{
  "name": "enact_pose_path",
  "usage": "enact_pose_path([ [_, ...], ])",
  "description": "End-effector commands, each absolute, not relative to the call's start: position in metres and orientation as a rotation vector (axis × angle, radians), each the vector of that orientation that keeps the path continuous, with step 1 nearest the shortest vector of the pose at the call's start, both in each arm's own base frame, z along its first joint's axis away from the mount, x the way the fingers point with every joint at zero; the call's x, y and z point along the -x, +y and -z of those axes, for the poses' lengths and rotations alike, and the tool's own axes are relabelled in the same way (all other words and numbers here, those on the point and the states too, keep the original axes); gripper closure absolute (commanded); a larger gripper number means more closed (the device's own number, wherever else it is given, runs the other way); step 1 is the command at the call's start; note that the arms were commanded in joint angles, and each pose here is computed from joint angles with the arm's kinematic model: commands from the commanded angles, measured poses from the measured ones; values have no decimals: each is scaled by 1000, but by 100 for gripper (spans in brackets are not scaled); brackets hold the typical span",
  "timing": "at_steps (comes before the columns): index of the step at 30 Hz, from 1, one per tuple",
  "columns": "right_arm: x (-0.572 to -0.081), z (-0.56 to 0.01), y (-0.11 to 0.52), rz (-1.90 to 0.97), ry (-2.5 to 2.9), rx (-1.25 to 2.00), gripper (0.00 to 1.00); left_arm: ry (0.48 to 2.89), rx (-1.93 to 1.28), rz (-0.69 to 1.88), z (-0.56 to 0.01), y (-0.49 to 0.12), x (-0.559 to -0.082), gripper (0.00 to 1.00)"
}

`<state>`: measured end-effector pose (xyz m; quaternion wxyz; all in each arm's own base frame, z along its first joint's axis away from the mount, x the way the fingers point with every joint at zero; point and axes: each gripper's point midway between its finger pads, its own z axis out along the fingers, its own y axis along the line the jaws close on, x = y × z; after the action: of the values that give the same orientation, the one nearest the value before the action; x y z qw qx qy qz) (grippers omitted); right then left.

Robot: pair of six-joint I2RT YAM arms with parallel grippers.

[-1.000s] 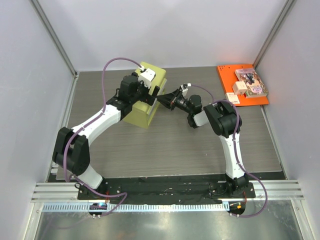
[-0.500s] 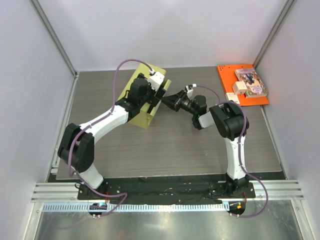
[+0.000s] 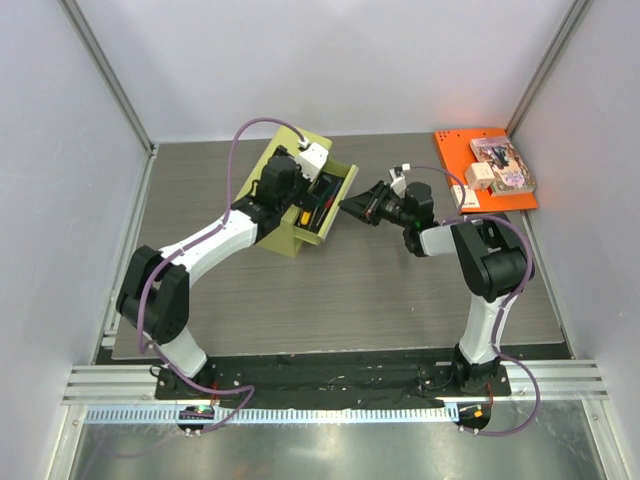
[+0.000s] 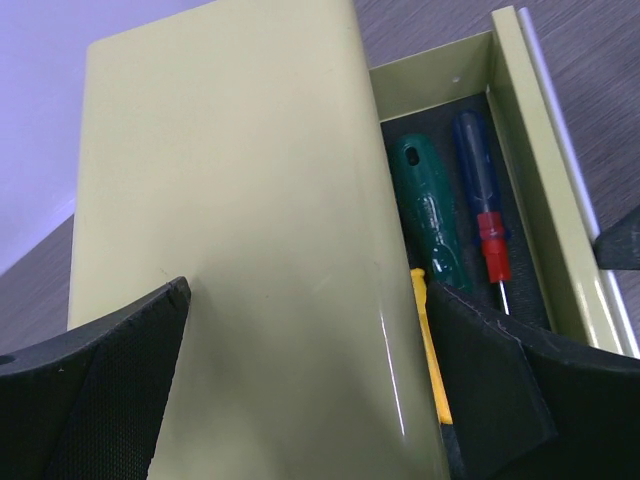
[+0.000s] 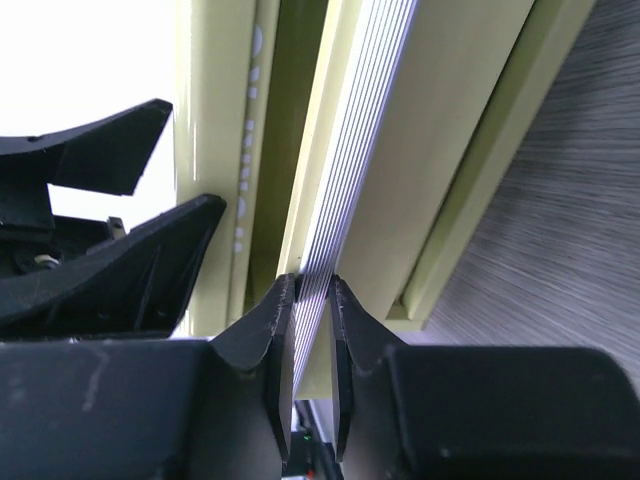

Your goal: Sort the tools into containers

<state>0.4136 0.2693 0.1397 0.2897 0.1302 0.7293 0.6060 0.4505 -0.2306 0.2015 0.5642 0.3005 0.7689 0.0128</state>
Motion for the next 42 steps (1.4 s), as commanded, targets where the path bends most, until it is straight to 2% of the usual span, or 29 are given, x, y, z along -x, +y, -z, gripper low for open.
enact_pose_path([
  [1, -399, -123, 254, -1522, 2043, -252, 99, 1875, -702, -37, -187, -225, -447, 0],
  [15, -409, -122, 255, -1515, 2034, -237, 99, 1868, -660, -14, -196, -225, -448, 0],
  [21, -419, -126, 261, -1501, 2020, -216, 99, 1861, -604, 58, -218, -222, -448, 0],
  [32, -432, -134, 317, -1517, 2042, -76, 99, 1825, -468, 82, -261, -176, -453, 0],
  [38, -420, -137, 353, -1559, 2060, 26, 99, 1812, -390, -21, -266, -142, -460, 0],
  [42, -413, -129, 372, -1553, 2086, 96, 99, 1847, -357, -1, -255, -124, -467, 0],
])
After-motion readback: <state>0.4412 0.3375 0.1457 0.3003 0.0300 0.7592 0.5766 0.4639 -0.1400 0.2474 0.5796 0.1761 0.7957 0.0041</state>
